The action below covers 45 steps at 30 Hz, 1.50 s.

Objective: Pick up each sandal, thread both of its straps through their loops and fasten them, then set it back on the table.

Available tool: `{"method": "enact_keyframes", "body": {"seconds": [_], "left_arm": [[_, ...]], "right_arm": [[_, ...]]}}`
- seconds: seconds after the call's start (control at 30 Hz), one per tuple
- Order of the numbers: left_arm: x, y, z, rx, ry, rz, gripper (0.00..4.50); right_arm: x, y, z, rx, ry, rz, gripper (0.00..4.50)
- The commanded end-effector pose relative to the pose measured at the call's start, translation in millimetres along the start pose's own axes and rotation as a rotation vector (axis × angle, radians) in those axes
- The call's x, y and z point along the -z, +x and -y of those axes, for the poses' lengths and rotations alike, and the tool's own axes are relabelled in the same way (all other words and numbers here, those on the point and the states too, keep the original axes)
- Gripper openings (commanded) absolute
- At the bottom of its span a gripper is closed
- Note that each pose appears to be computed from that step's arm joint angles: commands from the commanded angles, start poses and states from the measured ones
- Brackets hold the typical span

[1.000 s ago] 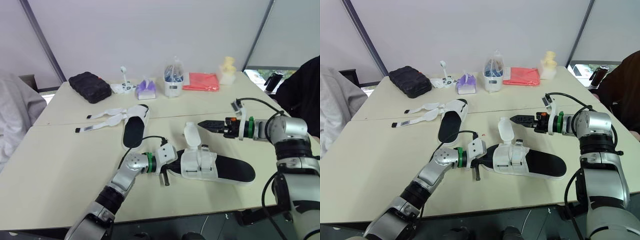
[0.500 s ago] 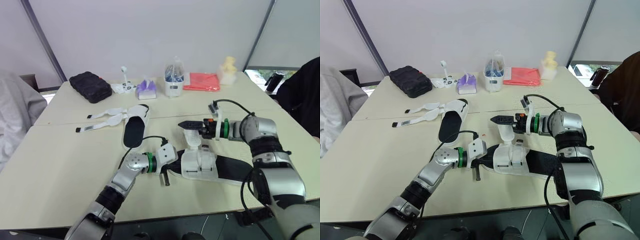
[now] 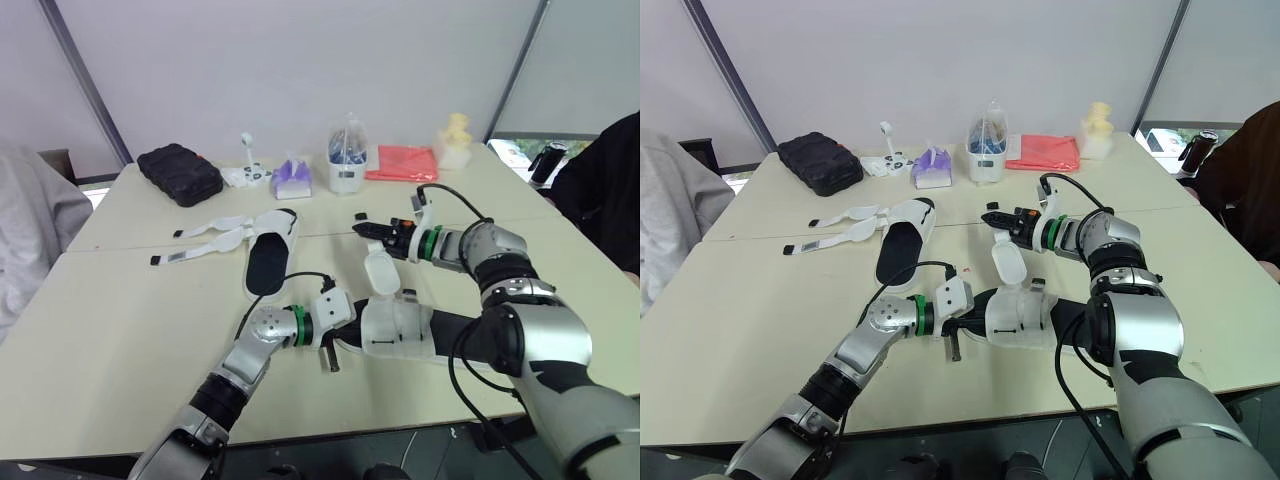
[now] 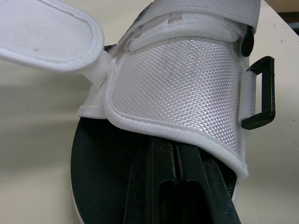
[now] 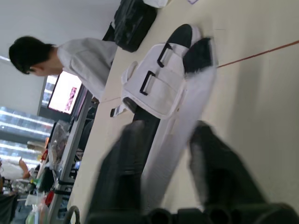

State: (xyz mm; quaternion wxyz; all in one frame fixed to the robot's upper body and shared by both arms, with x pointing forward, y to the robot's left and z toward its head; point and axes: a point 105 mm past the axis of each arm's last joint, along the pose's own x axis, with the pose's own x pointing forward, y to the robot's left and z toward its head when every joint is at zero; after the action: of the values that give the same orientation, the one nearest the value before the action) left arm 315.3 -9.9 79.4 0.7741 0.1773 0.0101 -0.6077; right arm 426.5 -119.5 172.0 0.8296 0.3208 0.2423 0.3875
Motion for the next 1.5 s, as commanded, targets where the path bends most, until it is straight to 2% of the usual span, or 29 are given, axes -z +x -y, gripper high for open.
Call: {"method": "enact_keyframes", "body": {"seconds": [0.03,0.13,0.23,0.33,0.47,0.57,0.7,0.77,0.83,0.97,1.1,1.2,1.43,1.5], "left_arm": [[22,1,7,0.006,-0.035,-0.083,0.00],[22,1,8,0.007,-0.035,-0.083,0.00],[22,2,10,0.020,-0.033,-0.083,0.00],[23,1,11,0.025,-0.033,-0.085,0.00],[24,-1,12,0.033,-0.036,-0.088,0.00],[25,-2,13,0.037,-0.038,-0.090,0.00],[26,-3,14,0.045,-0.036,-0.095,0.00],[26,-3,16,0.065,-0.037,-0.100,0.00],[26,-3,18,0.077,-0.038,-0.103,0.00],[27,-2,18,0.092,-0.034,-0.107,0.00],[27,-2,18,0.096,-0.036,-0.109,0.00],[27,-1,17,0.097,-0.036,-0.109,0.00],[28,-1,19,0.111,-0.079,-0.104,0.00],[29,-2,22,0.129,-0.100,-0.106,0.00]], "right_arm": [[-19,-1,-18,-0.053,-0.078,0.040,0.02],[-21,-2,-20,-0.060,-0.092,0.045,0.02],[-32,-8,-26,-0.078,-0.296,0.064,0.02],[-37,-18,-44,-0.142,-0.577,0.124,0.02],[-22,-37,-70,-0.173,-1.011,0.208,0.02],[-11,-46,-82,-0.163,-1.176,0.256,0.02],[9,-58,-98,-0.166,-1.366,0.290,0.02],[47,-78,-111,-0.260,-1.768,0.290,0.02],[73,-88,-115,-0.345,-1.970,0.277,0.02],[99,-104,-99,-0.430,-2.139,0.227,0.02],[115,-109,-83,-0.465,-2.171,0.160,0.02],[109,-107,-77,-0.445,-2.213,0.160,0.88],[85,-114,-61,-0.373,-2.407,0.113,4.47],[73,-120,-58,-0.329,-2.468,0.100,4.47]]}}
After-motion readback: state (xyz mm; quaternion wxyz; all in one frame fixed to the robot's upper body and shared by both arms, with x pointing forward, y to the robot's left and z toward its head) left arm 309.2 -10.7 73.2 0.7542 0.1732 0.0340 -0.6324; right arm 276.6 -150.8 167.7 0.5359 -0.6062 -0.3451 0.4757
